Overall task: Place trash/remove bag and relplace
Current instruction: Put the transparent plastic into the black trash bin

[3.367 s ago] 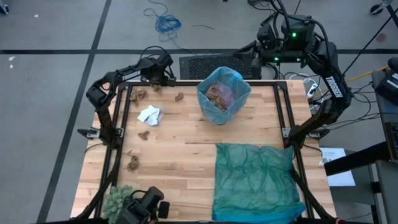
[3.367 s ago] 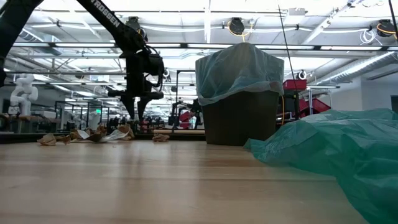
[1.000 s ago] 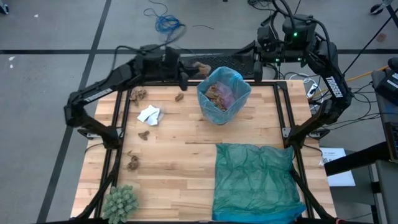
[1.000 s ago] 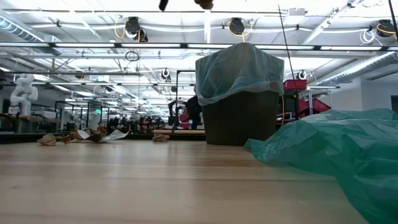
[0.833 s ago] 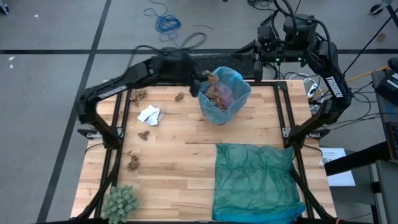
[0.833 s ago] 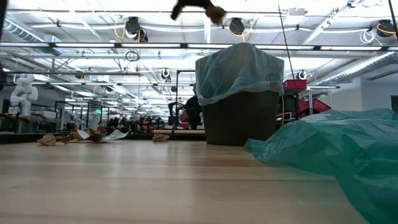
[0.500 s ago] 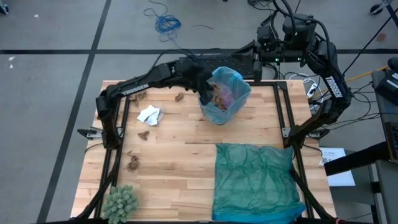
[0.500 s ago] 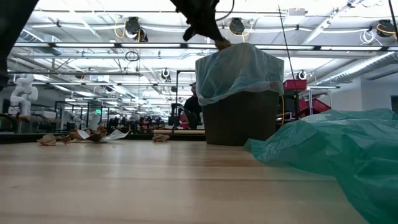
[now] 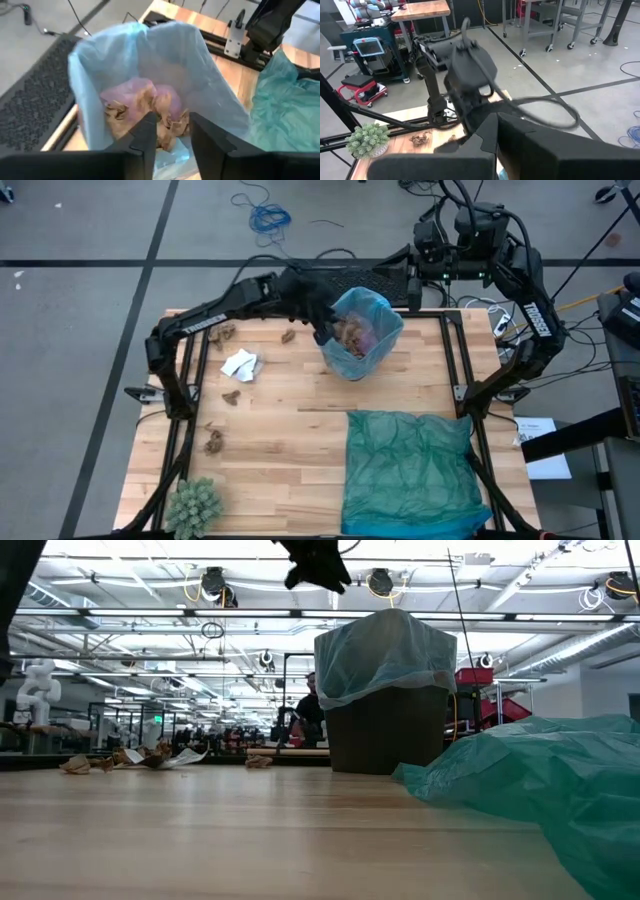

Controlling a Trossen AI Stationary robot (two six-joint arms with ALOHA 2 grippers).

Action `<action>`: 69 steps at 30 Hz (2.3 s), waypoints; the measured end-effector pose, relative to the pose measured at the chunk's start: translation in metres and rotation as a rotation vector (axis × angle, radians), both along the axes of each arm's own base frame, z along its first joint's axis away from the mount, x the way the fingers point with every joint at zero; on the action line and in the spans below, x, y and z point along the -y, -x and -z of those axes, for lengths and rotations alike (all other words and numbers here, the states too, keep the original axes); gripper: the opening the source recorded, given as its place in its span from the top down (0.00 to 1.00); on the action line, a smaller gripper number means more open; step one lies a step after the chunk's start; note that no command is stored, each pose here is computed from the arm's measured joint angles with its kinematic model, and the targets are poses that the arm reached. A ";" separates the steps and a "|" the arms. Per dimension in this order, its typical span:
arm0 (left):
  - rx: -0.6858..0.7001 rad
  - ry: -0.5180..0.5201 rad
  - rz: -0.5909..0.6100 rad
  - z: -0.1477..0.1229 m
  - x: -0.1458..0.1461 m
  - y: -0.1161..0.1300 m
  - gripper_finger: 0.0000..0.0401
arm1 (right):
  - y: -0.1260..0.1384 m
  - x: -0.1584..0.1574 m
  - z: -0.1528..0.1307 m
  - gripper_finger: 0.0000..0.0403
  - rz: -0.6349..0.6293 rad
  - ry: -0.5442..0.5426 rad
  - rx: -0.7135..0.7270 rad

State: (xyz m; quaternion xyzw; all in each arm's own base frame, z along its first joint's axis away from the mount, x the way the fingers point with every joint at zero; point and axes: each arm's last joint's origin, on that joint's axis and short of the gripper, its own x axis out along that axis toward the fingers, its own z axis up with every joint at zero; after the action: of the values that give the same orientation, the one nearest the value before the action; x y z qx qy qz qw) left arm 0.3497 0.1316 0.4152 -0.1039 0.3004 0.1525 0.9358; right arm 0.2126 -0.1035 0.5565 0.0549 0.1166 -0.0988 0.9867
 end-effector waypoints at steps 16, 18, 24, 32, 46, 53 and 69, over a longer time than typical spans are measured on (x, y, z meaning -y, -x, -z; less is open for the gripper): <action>-0.393 -0.239 0.097 -0.047 0.087 0.127 0.65 | 0.000 0.000 0.001 1.00 0.000 -0.002 -0.006; -0.457 -0.141 0.043 -0.041 0.095 0.134 0.65 | 0.000 0.000 0.000 1.00 0.000 -0.001 -0.004; -0.515 0.054 -0.076 -0.010 0.108 0.130 0.65 | 0.000 0.000 0.000 1.00 0.000 0.000 0.000; -0.764 0.122 -0.369 0.081 0.104 0.134 0.66 | 0.000 0.000 0.000 1.00 -0.004 0.018 -0.005; -0.811 0.167 -0.403 0.202 0.096 0.114 0.65 | -0.001 0.000 0.000 1.00 -0.015 0.060 -0.009; -0.867 0.090 -0.346 0.236 0.082 0.095 0.56 | -0.001 0.001 0.000 1.00 -0.018 0.071 -0.008; -1.081 -0.018 -0.414 0.296 0.037 0.098 0.50 | -0.001 0.001 -0.002 1.00 -0.006 0.036 0.013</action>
State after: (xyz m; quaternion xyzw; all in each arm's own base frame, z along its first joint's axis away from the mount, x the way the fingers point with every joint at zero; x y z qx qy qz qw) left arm 0.2518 0.0946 0.1194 -0.0600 0.7078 0.3665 0.6009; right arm 0.2140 -0.1043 0.5582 0.0374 0.1083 -0.0974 0.9886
